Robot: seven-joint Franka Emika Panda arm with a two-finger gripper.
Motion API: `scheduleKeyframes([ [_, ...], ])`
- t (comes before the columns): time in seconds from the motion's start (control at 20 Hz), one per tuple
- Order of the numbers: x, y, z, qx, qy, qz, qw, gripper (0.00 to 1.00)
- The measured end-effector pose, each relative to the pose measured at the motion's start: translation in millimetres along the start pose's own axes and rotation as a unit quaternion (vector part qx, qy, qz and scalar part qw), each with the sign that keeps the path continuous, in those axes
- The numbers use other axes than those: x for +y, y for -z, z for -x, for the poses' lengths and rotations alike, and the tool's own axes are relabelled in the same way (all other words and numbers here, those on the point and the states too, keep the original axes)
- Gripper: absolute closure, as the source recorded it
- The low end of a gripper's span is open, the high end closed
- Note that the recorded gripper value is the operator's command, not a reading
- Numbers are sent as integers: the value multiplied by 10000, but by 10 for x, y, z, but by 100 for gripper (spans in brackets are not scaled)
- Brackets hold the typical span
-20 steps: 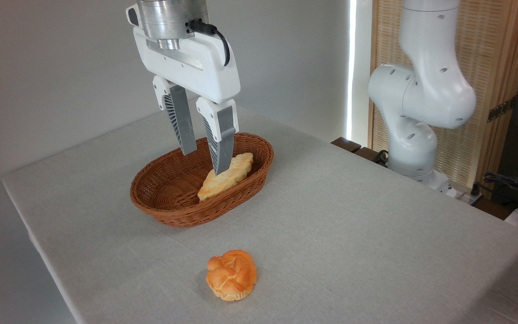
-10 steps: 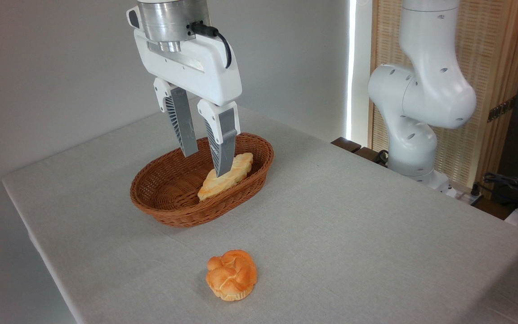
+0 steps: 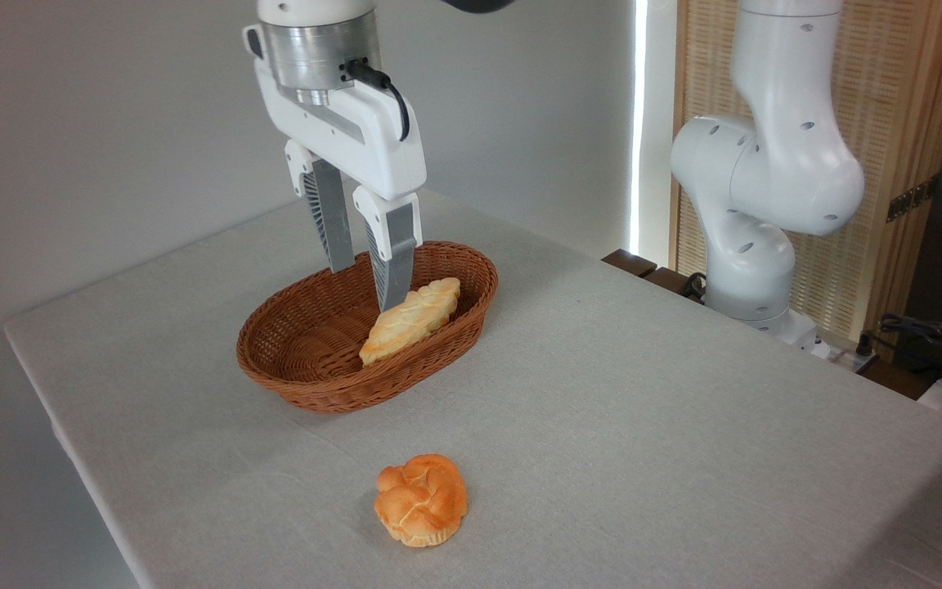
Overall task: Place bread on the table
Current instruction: 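Lower the open gripper into the basket around the elongated bread roll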
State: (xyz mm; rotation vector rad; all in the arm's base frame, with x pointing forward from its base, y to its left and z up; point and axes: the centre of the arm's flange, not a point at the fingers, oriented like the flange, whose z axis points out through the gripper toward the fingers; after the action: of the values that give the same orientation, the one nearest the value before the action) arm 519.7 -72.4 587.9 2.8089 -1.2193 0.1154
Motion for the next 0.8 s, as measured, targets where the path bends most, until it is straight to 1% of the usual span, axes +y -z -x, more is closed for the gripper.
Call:
scheduleKeyframes([
  [0.05,97,-31,3,62,-66,-45,9999,0],
  [0.1,276,-102,29,181,-182,-129,9996,0],
  [0.15,384,-152,57,244,-237,-168,9993,0],
  [0.2,560,-252,129,365,-270,-213,9987,0],
  [0.3,890,-502,318,571,-242,-148,9980,0],
  [0.4,1089,-680,408,604,-212,-62,9979,0],
  [0.6,1318,-937,407,605,-130,90,9980,0],
  [0.8,1406,-1175,299,613,-45,202,9979,0],
])
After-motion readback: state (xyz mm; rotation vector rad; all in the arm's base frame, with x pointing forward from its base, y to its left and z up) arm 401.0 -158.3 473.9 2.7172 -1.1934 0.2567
